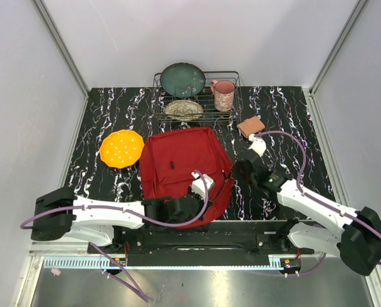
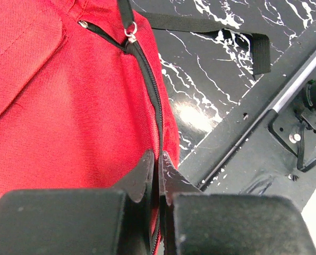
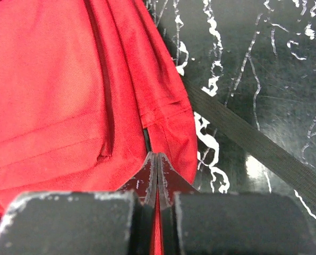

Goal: Pack the student bag
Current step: Zip the student bag at the center of the board.

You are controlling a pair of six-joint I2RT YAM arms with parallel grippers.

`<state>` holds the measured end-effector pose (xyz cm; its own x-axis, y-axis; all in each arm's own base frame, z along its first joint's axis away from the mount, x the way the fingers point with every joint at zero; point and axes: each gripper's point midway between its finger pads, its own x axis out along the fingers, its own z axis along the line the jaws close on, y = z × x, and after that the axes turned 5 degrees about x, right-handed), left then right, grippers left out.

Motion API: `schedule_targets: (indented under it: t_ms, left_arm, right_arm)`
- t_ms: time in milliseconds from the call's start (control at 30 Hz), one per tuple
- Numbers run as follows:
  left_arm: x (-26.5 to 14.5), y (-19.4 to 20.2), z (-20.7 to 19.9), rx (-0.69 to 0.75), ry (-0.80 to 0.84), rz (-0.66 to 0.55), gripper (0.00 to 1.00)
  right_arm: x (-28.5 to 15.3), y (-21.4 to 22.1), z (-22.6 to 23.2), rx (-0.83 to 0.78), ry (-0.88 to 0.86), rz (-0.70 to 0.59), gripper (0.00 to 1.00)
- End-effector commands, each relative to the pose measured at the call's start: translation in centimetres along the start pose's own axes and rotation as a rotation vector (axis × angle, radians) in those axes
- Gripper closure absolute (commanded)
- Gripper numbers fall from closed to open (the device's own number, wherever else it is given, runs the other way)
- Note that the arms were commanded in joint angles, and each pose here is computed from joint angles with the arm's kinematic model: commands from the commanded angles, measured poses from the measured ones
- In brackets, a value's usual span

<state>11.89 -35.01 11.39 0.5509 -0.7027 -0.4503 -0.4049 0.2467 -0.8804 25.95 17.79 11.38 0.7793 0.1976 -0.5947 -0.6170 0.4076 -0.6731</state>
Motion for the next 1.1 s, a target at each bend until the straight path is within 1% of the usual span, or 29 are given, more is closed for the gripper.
schedule_targets:
  t_ms: [0, 133, 467, 800, 1000, 1067]
  left_arm:
    - [-2.0, 1.1, -1.8, 0.005, 0.087, 0.009, 1.00]
    - [-2.6, 0.9, -1.5, -0.007, 0.071, -0.014, 1.00]
    - [-4.4, -1.0, -0.1, -0.015, 0.020, -0.068, 1.00]
    - [-5.7, -1.9, 0.7, -0.041, 0.022, -0.114, 1.00]
    - [-5.9, -2.2, 0.4, -0.031, 0.048, -0.127, 1.00]
    - [-6.0, -3.1, 0.0, -0.035, 0.057, -0.147, 1.00]
  right_arm:
    - [1.0, -5.6, 2.2, -0.010, -0.023, -0.167, 1.00]
    - [2.0, -5.5, 3.0, -0.016, -0.029, -0.144, 1.00]
    - [3.2, -6.6, 3.8, 0.002, -0.038, -0.148, 1.00]
    - [4.3, -7.5, 3.9, 0.029, -0.032, -0.154, 1.00]
    - [4.9, -8.6, 3.3, 0.039, -0.015, -0.166, 1.00]
    - [5.0, -9.1, 3.0, 0.039, -0.008, -0.171, 1.00]
